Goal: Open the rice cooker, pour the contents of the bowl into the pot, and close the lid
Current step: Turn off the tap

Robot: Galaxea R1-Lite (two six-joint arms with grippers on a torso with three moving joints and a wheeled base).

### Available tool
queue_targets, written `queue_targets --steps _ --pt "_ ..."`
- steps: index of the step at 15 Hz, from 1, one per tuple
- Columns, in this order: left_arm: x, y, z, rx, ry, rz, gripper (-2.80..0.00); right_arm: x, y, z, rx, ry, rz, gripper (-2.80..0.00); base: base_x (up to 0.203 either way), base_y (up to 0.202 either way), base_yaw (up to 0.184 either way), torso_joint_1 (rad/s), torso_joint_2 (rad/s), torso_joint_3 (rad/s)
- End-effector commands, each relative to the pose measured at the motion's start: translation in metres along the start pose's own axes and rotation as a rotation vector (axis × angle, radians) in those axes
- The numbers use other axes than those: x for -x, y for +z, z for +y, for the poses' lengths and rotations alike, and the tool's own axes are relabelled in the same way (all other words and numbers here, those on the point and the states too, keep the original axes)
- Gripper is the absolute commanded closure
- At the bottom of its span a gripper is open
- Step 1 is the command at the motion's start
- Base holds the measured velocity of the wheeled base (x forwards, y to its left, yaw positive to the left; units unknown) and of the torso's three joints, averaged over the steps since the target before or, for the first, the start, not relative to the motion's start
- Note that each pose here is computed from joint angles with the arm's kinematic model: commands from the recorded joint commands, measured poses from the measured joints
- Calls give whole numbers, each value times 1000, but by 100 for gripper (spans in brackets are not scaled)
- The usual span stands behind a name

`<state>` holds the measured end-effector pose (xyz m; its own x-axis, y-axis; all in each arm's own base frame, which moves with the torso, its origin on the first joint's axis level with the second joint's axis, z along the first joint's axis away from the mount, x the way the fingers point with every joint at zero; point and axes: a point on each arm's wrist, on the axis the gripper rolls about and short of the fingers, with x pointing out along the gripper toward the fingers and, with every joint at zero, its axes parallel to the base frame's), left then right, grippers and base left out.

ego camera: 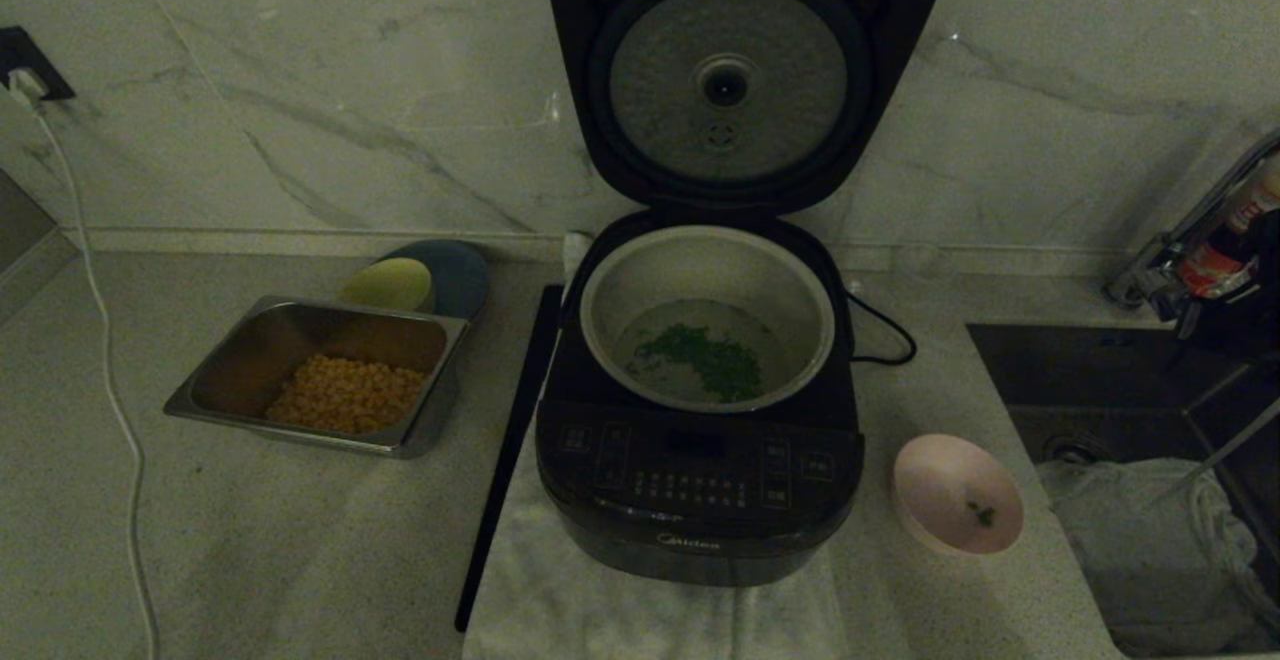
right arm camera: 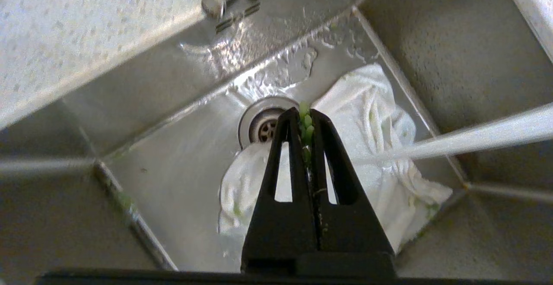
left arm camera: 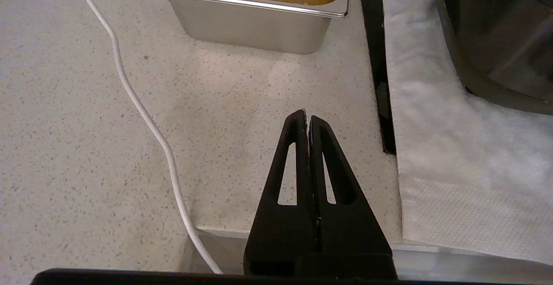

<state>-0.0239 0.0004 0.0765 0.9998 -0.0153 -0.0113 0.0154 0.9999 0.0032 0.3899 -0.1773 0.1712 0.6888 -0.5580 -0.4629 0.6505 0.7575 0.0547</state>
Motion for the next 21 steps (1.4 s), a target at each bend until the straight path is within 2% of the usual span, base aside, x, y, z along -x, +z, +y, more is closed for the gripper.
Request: queue_targets --steps 1,8,18,21 --pt "0 0 0 0 0 -1 0 -14 -2 4 0 -5 1 0 0 0 0 0 0 0" --pt "0 0 0 0 0 -1 0 -28 8 15 -5 -12 -52 0 0 0 0 0 0 0" --pt "0 0 0 0 0 0 0 -48 14 24 -13 -4 -68 0 0 0 0 0 0 0" --pt "0 0 0 0 0 -1 0 -53 18 29 -16 -27 -99 0 0 0 0 0 0 0"
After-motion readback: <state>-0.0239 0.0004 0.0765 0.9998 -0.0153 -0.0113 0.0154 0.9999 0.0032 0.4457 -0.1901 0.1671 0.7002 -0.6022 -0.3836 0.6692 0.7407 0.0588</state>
